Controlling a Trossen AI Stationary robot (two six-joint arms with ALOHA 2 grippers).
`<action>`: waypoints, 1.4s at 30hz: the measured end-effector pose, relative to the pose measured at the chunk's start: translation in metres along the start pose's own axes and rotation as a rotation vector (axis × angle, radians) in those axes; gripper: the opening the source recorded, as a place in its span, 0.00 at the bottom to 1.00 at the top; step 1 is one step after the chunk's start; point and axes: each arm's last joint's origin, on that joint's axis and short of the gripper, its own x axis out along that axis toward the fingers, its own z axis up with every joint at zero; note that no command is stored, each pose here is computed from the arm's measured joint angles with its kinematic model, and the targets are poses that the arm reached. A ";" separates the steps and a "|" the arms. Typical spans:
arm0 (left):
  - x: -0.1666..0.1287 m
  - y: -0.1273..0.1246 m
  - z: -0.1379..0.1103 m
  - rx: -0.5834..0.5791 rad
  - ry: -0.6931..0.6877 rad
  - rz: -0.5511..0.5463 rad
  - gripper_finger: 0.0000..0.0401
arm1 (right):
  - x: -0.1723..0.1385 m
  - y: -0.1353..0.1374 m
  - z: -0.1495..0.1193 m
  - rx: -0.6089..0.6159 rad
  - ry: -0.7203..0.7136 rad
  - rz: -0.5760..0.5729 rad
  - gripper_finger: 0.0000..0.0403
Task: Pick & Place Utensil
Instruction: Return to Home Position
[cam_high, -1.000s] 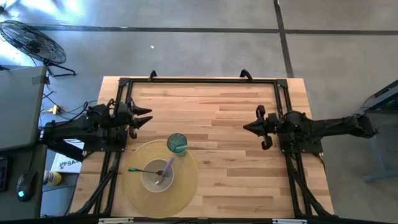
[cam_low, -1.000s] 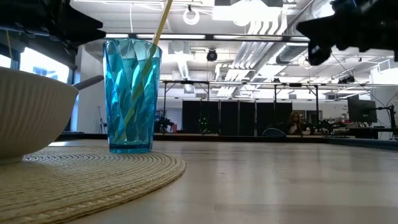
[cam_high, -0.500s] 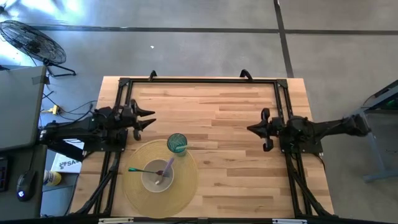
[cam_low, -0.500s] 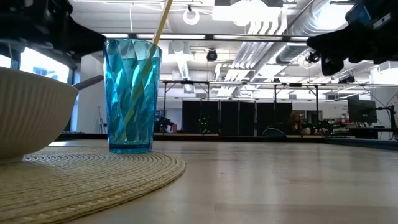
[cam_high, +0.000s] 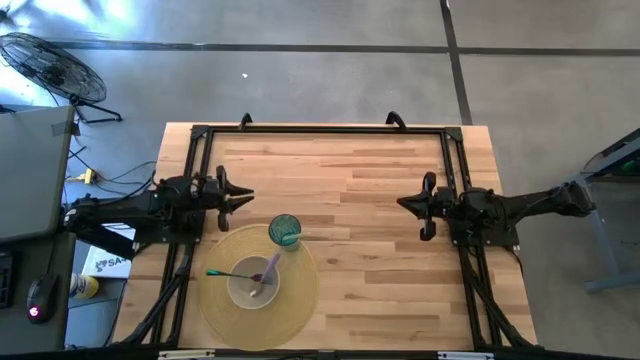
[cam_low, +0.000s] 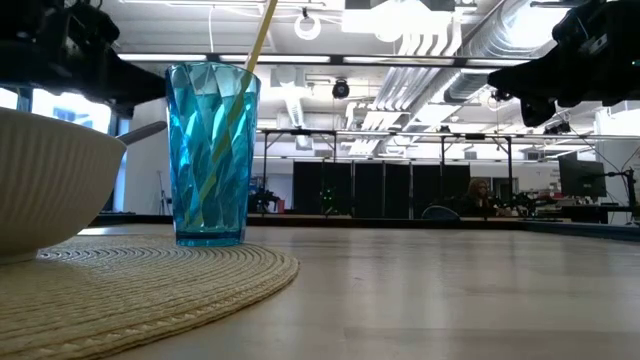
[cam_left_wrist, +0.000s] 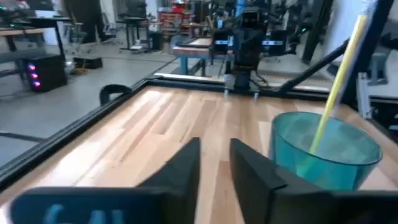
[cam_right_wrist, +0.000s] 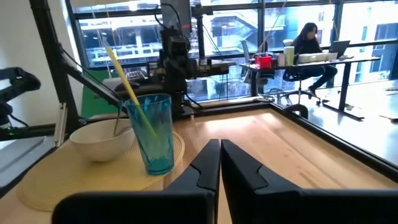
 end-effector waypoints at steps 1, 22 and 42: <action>0.001 0.000 -0.004 -0.011 -0.002 -0.004 0.18 | 0.000 0.000 0.000 0.007 0.001 0.001 0.02; 0.006 0.004 -0.025 0.070 -0.001 0.146 0.00 | 0.000 0.000 -0.001 -0.001 0.010 0.006 0.01; 0.006 0.004 -0.031 0.057 0.049 0.133 0.01 | 0.000 0.000 -0.001 -0.002 0.010 0.007 0.03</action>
